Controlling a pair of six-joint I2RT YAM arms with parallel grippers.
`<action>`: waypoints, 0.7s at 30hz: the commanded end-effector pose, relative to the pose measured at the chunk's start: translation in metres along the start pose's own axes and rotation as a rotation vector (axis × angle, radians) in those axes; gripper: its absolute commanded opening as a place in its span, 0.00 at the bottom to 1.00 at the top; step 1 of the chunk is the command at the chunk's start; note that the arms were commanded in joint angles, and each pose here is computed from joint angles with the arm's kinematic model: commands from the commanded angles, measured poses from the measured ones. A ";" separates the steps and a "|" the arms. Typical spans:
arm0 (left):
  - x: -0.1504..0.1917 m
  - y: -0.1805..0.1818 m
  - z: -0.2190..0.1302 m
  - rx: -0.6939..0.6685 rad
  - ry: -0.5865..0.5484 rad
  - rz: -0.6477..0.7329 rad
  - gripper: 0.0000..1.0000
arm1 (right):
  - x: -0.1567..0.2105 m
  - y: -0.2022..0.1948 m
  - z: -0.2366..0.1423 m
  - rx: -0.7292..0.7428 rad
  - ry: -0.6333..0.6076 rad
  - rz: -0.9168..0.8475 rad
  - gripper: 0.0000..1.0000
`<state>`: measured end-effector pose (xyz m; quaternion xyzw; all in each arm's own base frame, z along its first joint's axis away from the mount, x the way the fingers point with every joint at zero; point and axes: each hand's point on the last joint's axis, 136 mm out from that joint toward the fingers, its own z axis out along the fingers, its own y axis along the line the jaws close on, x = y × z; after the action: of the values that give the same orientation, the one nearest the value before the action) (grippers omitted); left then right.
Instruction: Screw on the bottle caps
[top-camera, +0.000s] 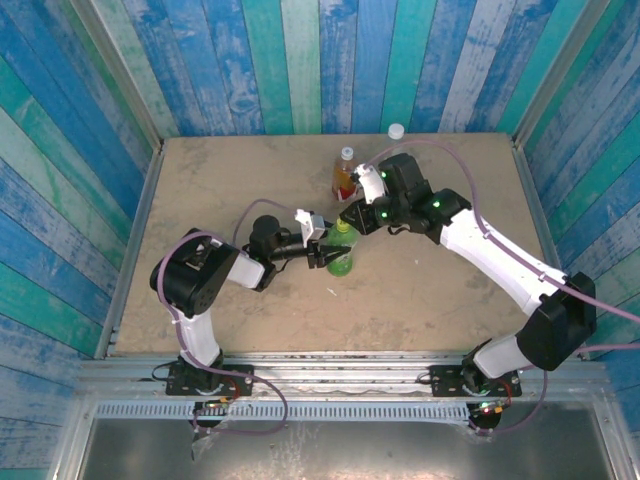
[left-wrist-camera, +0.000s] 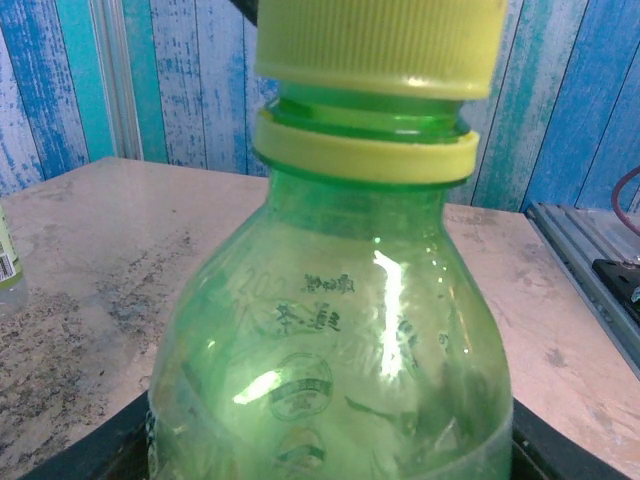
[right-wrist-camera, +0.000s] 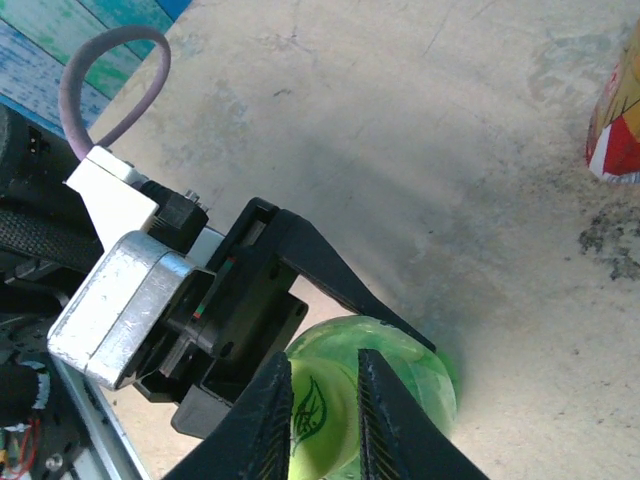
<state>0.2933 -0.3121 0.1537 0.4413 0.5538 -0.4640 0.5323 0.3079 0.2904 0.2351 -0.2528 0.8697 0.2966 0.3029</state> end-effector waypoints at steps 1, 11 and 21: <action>0.028 -0.002 0.002 0.018 0.064 -0.086 0.60 | 0.027 -0.009 0.008 0.008 0.108 0.032 0.20; 0.031 0.015 0.002 -0.054 0.067 -0.135 0.58 | 0.045 0.005 -0.003 -0.082 0.131 0.097 0.17; 0.032 0.013 0.001 -0.050 0.069 -0.112 0.60 | 0.021 0.009 -0.022 -0.067 0.006 0.071 0.18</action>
<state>0.3014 -0.3126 0.1536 0.4252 0.5644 -0.4666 0.5319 0.2788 0.2789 0.2305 -0.2386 0.8690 0.3370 0.2726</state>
